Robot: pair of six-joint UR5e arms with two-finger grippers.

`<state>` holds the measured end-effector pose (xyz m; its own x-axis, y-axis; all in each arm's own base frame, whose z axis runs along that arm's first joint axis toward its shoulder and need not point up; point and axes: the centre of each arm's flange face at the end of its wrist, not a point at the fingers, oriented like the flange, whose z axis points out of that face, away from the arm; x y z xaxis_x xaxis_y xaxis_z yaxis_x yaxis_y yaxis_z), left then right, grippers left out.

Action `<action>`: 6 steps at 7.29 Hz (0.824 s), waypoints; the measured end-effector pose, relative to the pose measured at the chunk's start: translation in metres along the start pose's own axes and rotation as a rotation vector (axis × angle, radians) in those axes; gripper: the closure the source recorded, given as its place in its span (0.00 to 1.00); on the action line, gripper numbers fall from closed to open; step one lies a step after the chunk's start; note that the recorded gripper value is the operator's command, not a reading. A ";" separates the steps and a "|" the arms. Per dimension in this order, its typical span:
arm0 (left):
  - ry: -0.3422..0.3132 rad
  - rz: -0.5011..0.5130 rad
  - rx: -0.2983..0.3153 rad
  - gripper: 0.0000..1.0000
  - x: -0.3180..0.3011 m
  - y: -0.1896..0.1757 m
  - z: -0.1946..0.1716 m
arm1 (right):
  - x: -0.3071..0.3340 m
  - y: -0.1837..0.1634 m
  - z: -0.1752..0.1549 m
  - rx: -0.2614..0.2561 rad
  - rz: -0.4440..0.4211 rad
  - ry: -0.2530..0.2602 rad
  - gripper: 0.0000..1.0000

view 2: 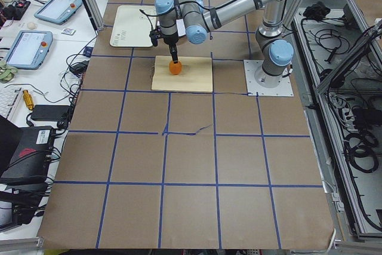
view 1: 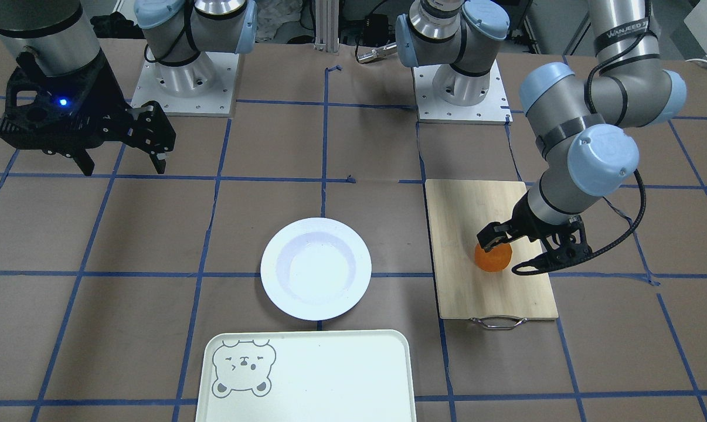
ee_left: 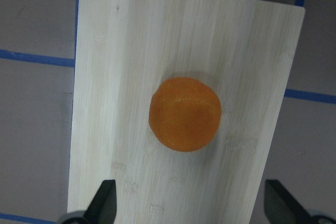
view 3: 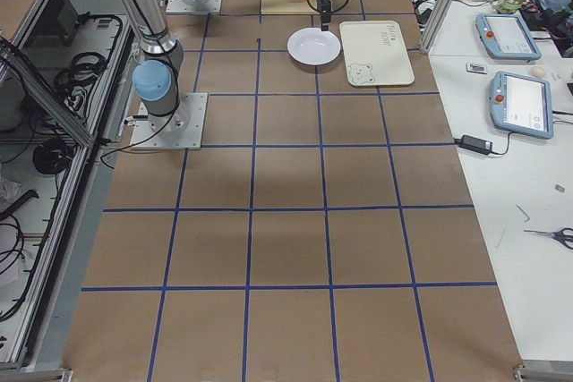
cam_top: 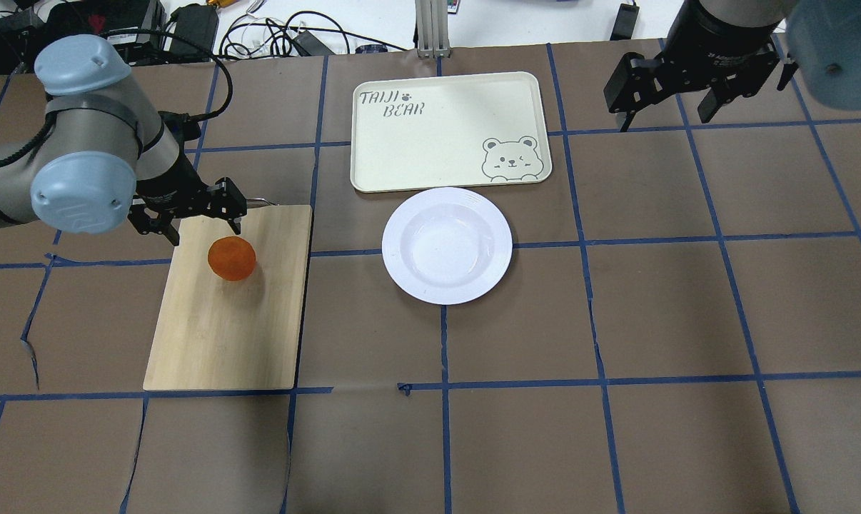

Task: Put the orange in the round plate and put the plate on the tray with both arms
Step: 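Lower the left gripper over the orange on the wooden board, then close the left gripper around the orange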

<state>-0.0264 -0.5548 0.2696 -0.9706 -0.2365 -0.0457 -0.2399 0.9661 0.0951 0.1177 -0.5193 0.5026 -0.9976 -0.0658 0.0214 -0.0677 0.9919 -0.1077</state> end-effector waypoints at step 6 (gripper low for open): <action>0.016 -0.030 -0.098 0.11 0.005 -0.015 0.056 | -0.001 0.001 0.009 -0.017 -0.001 -0.001 0.00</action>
<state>-0.0264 -0.5642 0.2123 -0.9628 -0.2679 -0.0345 -0.2695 0.9438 0.1911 0.1181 -0.5197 0.4938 -0.9976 -0.0668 0.0204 -0.0684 0.9935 -0.0908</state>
